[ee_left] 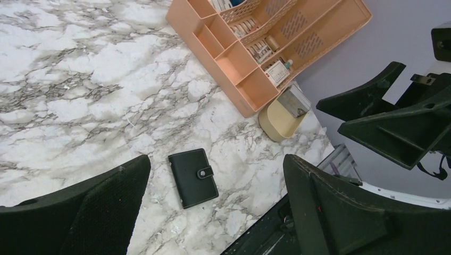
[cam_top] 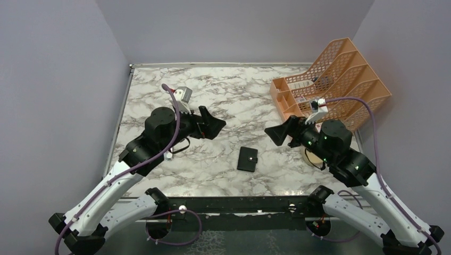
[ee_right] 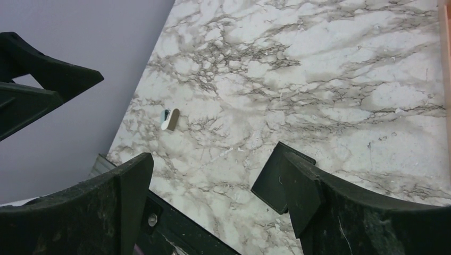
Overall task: Put the credit cards into the card holder
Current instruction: Reset both arms
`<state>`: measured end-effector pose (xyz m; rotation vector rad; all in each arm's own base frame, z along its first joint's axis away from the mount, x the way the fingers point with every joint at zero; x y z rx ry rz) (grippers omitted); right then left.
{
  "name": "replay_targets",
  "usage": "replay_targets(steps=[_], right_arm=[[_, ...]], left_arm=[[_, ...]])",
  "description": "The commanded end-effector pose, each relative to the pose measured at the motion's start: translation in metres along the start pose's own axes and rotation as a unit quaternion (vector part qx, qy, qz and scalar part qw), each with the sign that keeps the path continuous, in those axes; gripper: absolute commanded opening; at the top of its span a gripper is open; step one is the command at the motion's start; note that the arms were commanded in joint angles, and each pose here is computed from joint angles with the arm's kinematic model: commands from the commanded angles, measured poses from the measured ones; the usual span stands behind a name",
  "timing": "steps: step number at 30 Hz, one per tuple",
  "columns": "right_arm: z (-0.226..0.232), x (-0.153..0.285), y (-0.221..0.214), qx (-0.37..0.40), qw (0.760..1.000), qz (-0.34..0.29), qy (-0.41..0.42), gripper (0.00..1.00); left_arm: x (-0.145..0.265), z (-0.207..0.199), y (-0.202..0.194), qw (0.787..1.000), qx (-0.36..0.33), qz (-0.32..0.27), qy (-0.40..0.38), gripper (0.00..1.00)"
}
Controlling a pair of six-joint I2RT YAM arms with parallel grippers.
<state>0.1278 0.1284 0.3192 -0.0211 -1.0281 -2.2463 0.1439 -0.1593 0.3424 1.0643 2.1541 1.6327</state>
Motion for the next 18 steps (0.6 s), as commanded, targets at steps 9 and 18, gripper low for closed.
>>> replay_targets(steps=[9, 18], right_arm=[[-0.012, -0.008, -0.021, -0.05, 0.998, 0.016, 0.017, 0.93], [-0.014, -0.007, -0.023, -0.052, 0.998, 0.017, 0.015, 0.96]], left_arm=[[0.004, 0.021, -0.05, 0.999, 0.018, 0.015, 0.027, 0.99], [0.004, 0.024, -0.064, 0.999, 0.028, 0.029, 0.023, 0.99]])
Point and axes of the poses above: each gripper's point midway between its finger pads, its own x axis back along the fingers, its own z axis along the line the jaws close on, y = z × x, the point moved 10 cm from there along x, back along the fingers, and after that the axes turned 13 degrees about -x, right-handed, at the moved point
